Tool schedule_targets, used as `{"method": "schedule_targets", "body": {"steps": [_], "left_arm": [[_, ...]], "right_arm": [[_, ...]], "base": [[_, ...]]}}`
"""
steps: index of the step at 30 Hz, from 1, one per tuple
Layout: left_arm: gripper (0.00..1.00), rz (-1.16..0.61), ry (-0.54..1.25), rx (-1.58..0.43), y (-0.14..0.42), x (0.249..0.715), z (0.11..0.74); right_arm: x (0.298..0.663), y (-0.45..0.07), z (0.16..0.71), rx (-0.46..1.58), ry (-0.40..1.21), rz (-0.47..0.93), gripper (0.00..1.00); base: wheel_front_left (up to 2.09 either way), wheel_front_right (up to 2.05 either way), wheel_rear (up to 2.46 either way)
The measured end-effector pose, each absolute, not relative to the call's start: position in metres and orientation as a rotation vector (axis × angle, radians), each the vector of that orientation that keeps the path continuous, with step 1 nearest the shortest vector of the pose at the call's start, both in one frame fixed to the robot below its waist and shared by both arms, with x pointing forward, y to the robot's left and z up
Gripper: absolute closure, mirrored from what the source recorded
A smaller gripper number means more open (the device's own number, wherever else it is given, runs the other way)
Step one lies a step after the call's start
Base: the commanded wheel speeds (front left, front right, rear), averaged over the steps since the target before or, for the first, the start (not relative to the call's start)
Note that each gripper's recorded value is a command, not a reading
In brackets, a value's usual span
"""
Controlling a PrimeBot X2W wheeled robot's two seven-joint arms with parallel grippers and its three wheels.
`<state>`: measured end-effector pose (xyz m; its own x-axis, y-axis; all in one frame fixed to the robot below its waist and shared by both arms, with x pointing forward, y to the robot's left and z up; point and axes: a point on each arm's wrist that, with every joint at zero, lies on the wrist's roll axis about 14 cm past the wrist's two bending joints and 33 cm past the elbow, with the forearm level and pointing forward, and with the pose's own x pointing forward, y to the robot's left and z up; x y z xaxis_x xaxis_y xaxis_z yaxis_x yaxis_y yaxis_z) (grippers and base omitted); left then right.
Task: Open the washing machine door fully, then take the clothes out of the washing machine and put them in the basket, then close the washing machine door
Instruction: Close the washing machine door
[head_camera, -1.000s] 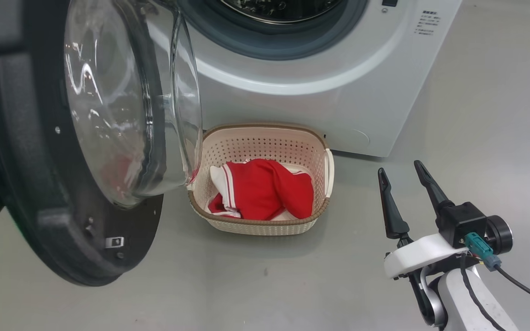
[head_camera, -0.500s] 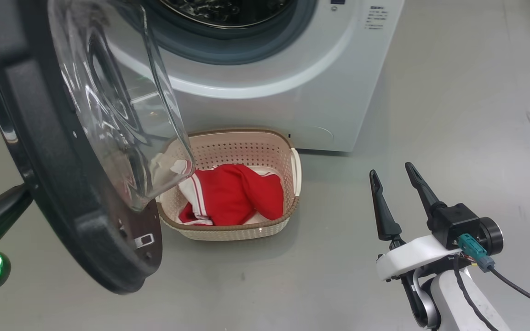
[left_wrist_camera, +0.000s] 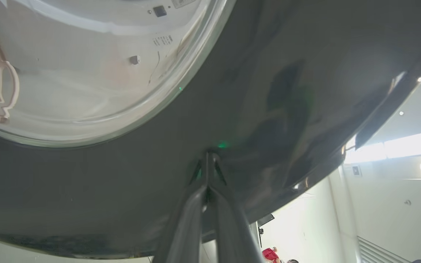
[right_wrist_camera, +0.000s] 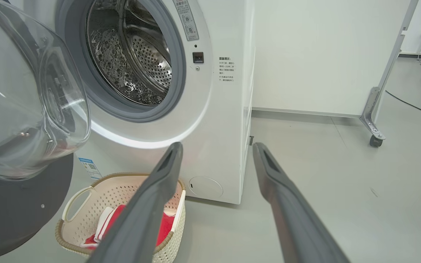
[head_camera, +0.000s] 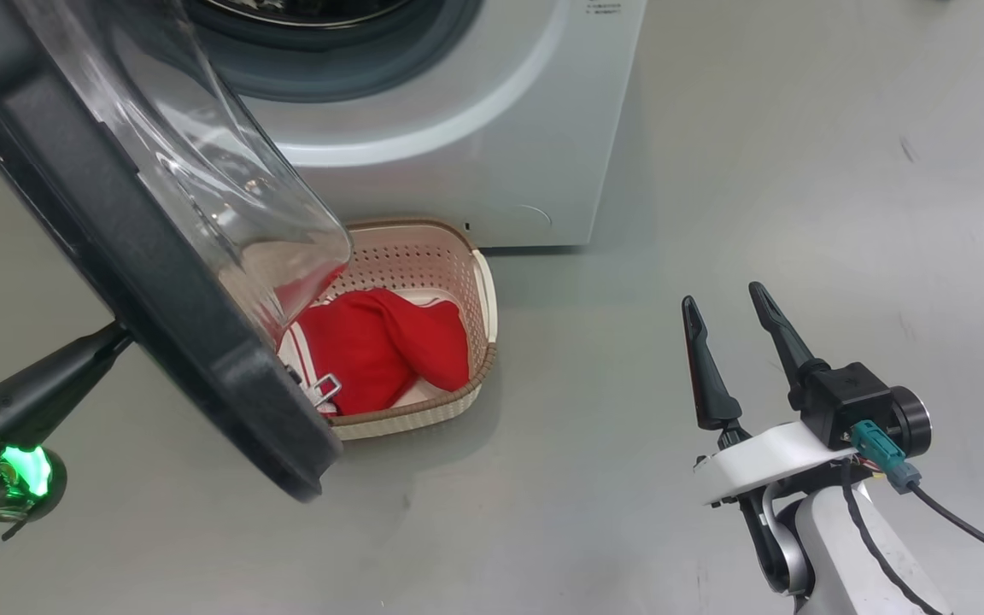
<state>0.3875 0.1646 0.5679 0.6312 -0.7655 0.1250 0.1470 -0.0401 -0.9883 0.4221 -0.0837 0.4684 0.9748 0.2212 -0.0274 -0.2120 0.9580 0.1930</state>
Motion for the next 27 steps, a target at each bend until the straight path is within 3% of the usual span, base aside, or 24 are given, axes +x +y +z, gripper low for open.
{"method": "schedule_targets", "body": {"steps": [27], "left_arm": [[1.0, -0.996, 0.652, -1.496, 0.081, 0.466, 0.559]], "right_arm": [[0.436, -0.136, 0.451, 0.169, 0.073, 0.063, 0.0]], "base": [[0.0, 0.0, 0.0]]}}
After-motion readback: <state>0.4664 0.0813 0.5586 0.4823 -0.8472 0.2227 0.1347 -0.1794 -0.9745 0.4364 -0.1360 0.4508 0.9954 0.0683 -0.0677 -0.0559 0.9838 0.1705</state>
